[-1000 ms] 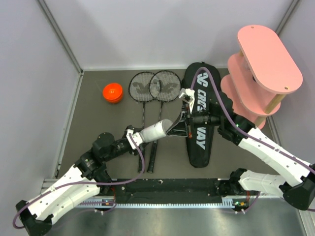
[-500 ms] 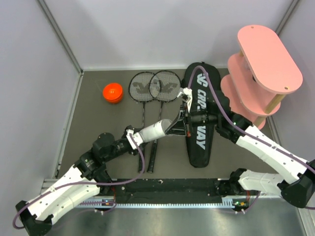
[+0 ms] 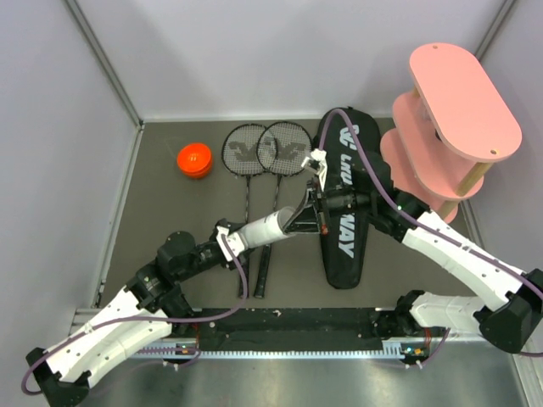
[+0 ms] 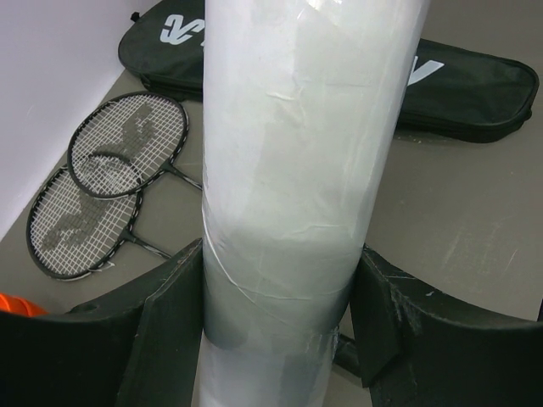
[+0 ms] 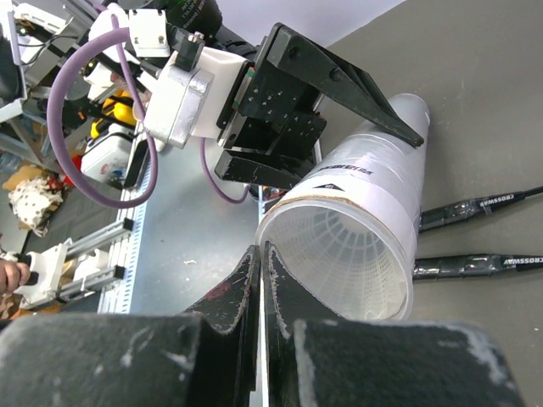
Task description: Pack up the badminton gear
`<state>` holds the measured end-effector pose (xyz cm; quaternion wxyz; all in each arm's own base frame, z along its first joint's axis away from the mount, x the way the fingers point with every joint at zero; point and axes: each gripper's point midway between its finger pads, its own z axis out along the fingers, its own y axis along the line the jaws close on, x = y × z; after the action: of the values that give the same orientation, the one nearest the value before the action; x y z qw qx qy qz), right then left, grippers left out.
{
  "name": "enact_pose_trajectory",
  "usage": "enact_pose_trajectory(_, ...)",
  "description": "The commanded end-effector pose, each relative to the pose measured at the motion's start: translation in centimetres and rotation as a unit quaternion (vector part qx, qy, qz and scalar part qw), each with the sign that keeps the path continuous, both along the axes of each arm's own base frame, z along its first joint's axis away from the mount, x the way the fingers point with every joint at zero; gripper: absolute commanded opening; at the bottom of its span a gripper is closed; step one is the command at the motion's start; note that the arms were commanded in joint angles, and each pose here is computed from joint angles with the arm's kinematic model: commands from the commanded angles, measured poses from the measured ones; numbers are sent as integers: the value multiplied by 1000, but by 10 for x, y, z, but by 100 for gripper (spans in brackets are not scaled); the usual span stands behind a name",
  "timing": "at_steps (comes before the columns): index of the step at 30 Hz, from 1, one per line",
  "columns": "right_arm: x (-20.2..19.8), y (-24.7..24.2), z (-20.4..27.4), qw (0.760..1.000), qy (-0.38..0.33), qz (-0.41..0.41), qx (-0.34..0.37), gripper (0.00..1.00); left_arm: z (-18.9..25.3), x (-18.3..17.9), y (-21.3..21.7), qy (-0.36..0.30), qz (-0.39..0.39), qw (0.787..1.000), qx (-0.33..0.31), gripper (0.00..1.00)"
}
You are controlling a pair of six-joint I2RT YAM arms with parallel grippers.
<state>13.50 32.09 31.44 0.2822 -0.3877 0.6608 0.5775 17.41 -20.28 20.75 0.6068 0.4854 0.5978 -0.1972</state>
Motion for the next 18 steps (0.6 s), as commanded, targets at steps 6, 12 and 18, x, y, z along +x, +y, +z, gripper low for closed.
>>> enact_pose_trajectory(6, -15, 2, 23, 997, 13, 63, 35, 0, 34, -5, -9, -54, -29, 997, -46, 0)
enact_pose_trajectory(12, -27, 1, 22, 992, 45, 110, 36, 0, 41, -20, -13, -83, -69, 992, -60, 0)
enact_pose_trajectory(18, -32, 6, 25, 983, 78, 154, 56, 0, 48, -33, -14, -109, -101, 986, -75, 0)
